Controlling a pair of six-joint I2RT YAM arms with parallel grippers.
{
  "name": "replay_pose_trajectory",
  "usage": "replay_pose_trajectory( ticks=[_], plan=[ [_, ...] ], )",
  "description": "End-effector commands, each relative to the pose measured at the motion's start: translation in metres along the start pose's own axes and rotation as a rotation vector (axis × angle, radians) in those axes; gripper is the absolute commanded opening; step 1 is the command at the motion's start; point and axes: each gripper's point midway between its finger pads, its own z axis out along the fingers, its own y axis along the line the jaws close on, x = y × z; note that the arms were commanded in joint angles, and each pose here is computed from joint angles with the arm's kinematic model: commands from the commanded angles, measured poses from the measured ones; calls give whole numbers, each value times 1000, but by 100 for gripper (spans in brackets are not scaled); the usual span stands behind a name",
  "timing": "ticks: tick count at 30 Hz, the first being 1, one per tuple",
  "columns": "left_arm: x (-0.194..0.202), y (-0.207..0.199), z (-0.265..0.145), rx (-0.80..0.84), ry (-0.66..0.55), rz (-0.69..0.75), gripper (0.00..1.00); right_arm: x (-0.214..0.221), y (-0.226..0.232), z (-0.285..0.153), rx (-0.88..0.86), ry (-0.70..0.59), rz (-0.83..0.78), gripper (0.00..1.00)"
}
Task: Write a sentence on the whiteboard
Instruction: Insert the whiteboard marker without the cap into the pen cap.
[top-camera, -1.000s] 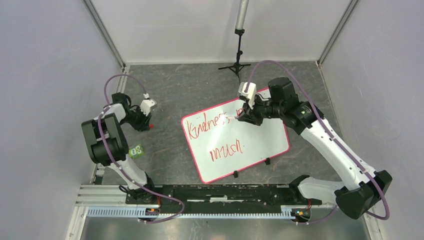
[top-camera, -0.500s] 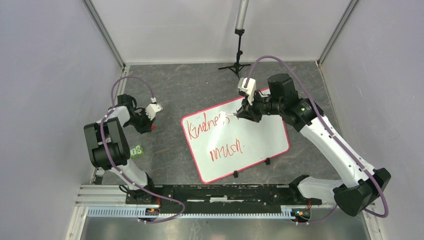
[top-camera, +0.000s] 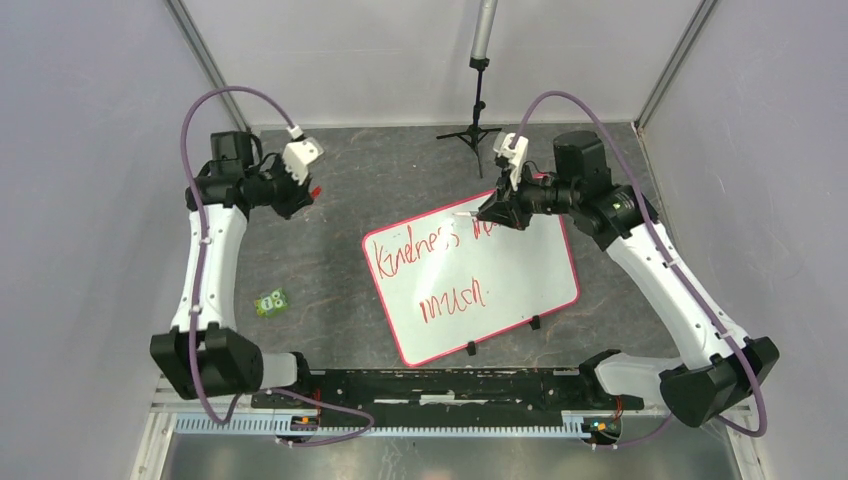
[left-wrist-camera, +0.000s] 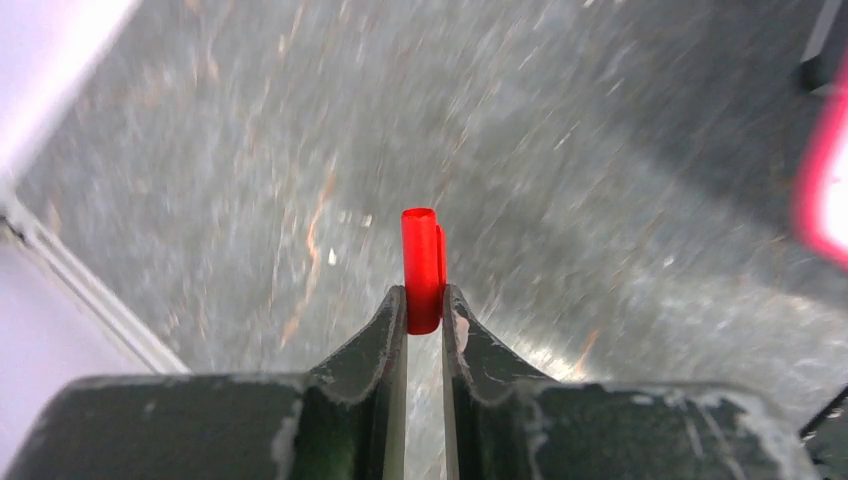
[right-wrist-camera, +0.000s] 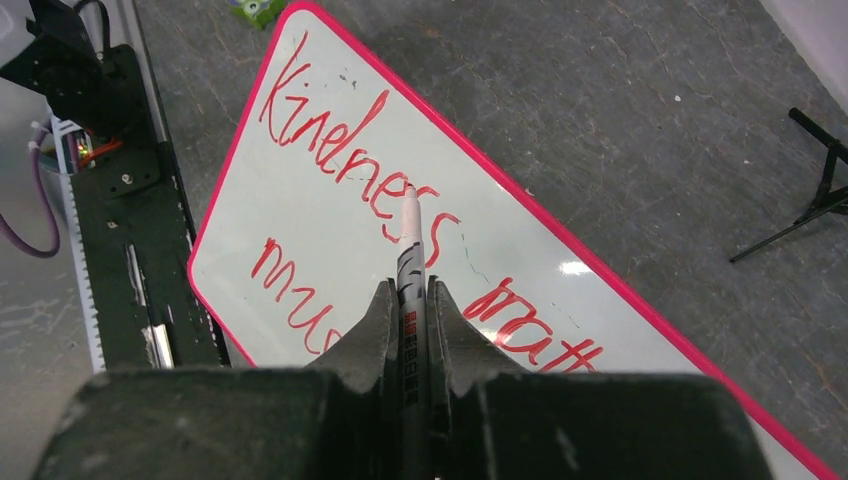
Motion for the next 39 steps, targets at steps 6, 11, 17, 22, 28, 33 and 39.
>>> replay_pose_trajectory(
  ticks=[6, 11, 17, 22, 28, 33, 39],
  plan=[
    [-110, -133, -48, 221, -142, 138, 2, -20, 18, -16, -120, -156, 56, 0],
    [-116, -181, -43, 298, -122, 298, 2, -15, 35, -17, -193, -193, 86, 0],
    [-110, -210, -27, 337, -64, 423, 2, -1, 51, -12, -274, -203, 145, 2],
    [-121, -233, -25, 425, -105, 412, 2, 3, 59, -6, -315, -192, 163, 2],
    [-128, -249, -24, 475, -119, 454, 2, 0, 68, 1, -365, -189, 202, 2],
    [-128, -257, -24, 497, -121, 476, 2, 2, 74, 4, -390, -195, 221, 1],
    [-131, -265, -27, 536, -136, 467, 2, 1, 78, 7, -404, -190, 223, 1]
  ],
)
